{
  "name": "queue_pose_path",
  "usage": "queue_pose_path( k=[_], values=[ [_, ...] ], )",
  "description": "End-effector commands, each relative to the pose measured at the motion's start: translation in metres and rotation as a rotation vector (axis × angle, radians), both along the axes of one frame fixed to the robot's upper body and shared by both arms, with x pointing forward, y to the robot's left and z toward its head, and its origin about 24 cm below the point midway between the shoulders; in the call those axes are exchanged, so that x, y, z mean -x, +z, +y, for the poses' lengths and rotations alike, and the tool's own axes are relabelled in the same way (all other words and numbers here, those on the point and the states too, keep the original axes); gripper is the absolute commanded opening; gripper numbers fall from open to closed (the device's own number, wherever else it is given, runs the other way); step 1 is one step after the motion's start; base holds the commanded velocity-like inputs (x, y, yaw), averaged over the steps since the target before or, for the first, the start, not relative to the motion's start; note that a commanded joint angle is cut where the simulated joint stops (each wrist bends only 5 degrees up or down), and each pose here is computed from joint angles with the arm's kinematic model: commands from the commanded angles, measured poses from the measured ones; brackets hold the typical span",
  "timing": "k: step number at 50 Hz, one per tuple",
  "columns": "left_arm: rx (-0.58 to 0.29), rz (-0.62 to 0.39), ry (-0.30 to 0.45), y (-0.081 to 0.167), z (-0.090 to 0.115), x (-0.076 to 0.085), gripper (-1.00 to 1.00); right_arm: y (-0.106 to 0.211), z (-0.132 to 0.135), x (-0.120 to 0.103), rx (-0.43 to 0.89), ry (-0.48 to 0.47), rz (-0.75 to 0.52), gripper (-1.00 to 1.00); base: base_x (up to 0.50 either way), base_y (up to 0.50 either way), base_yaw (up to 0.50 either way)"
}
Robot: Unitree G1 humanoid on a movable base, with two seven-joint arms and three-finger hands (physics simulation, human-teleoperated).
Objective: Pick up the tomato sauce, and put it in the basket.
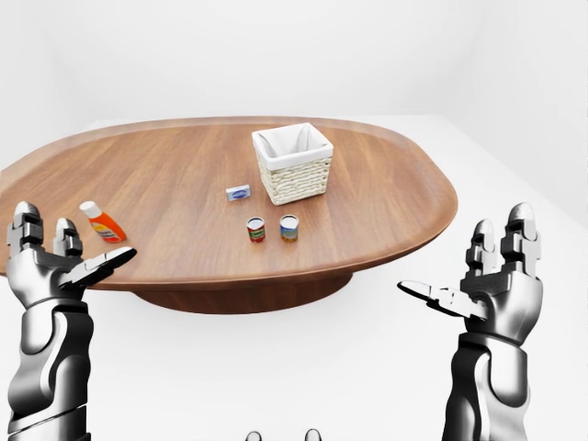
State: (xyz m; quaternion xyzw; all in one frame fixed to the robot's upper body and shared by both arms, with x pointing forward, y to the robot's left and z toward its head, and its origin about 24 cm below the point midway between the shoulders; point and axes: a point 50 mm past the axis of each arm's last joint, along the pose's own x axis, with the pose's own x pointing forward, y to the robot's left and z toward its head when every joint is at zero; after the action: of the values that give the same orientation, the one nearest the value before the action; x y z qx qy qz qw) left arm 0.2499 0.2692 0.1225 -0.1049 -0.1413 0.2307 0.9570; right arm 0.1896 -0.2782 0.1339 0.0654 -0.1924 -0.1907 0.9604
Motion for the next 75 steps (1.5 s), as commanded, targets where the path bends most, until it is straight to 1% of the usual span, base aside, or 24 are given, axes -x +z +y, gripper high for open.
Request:
queue_pose_path(
  k=[1, 35, 45, 75],
  values=[
    [0.002, 0.005, -0.003, -0.0013, -0.0003, -0.0003, 1.0, -0.001, 0.0004, -0.0008, 0.001, 0.004, 0.005, 1.0, 0.0, -0.25, 0.0],
    [-0.001, -0.002, -0.002, 0.0002, -0.0011, 0.0009, 1.0, -0.003, 0.0028, -0.0011, 0.002, 0.009, 0.014, 1.0, 0.0, -0.25, 0.0],
    [0.0, 0.004, -0.004, -0.0014, -0.0013, 0.0003, 1.0, -0.0048, 0.0041, -0.0032, 0.02, 0.006, 0.033, 1.0, 0.0, 0.0, 0.0],
    [0.0, 0.004, -0.007, -0.0019, -0.002, 0.0013, 1.0, -0.0096, 0.0055, -0.0044, 0.018, 0.017, 0.054, 1.0, 0.28, 0.0, 0.0]
  ],
)
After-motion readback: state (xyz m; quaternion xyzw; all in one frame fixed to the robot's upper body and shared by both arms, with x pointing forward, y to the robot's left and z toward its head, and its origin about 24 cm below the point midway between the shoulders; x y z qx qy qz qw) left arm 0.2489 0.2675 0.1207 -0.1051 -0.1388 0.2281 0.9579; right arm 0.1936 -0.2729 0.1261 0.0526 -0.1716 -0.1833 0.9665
